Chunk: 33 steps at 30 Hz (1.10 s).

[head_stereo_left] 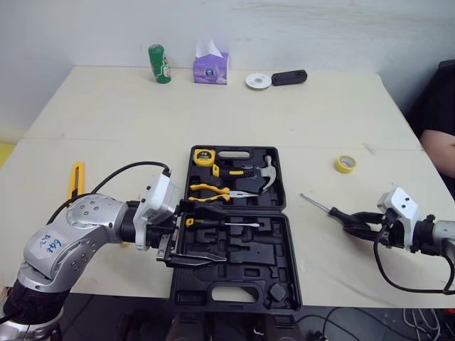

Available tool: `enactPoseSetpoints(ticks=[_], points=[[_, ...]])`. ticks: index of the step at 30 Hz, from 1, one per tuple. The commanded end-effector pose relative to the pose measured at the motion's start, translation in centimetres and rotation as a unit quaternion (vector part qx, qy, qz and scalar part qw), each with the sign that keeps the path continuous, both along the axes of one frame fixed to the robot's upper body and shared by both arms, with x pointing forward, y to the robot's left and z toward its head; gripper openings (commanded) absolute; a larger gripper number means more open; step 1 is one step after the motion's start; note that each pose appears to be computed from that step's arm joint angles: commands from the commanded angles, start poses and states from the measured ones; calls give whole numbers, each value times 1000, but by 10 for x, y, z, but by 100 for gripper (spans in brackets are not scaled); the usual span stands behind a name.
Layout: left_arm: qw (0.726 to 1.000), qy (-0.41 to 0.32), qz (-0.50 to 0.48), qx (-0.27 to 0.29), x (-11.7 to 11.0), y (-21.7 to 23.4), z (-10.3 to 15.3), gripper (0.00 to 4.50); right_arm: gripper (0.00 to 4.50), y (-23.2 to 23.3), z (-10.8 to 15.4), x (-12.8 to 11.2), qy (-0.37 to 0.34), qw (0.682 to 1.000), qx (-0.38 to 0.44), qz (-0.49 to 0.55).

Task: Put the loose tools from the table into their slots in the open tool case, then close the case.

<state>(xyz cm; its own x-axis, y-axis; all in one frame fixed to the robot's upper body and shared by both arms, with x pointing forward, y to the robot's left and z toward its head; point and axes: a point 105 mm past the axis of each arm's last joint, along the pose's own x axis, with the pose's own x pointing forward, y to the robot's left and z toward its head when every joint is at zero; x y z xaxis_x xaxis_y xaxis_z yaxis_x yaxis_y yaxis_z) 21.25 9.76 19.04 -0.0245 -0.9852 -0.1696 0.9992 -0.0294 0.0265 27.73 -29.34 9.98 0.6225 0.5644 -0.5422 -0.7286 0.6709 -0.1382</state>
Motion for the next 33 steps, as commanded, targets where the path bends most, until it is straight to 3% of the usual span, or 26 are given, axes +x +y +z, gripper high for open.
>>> enactPoseSetpoints(ticks=[1,13,16,19,26,33], points=[[1000,-19,-12,4,-4,-1,2,450,109,-3,-10,-6,18,1000,-4,0],[999,-29,-22,-29,-4,-1,11,450,109,-6,-9,-7,-5,1000,-6,5],[998,-44,-18,-44,-3,1,16,450,109,-7,5,-5,-25,999,-28,25],[997,-63,-15,-43,-3,7,15,450,109,-1,40,3,-78,995,-28,49],[992,-114,35,-27,12,22,7,450,109,48,74,-2,-93,986,-16,140],[992,-96,82,-25,14,48,3,450,109,143,89,-13,-45,960,14,277]])
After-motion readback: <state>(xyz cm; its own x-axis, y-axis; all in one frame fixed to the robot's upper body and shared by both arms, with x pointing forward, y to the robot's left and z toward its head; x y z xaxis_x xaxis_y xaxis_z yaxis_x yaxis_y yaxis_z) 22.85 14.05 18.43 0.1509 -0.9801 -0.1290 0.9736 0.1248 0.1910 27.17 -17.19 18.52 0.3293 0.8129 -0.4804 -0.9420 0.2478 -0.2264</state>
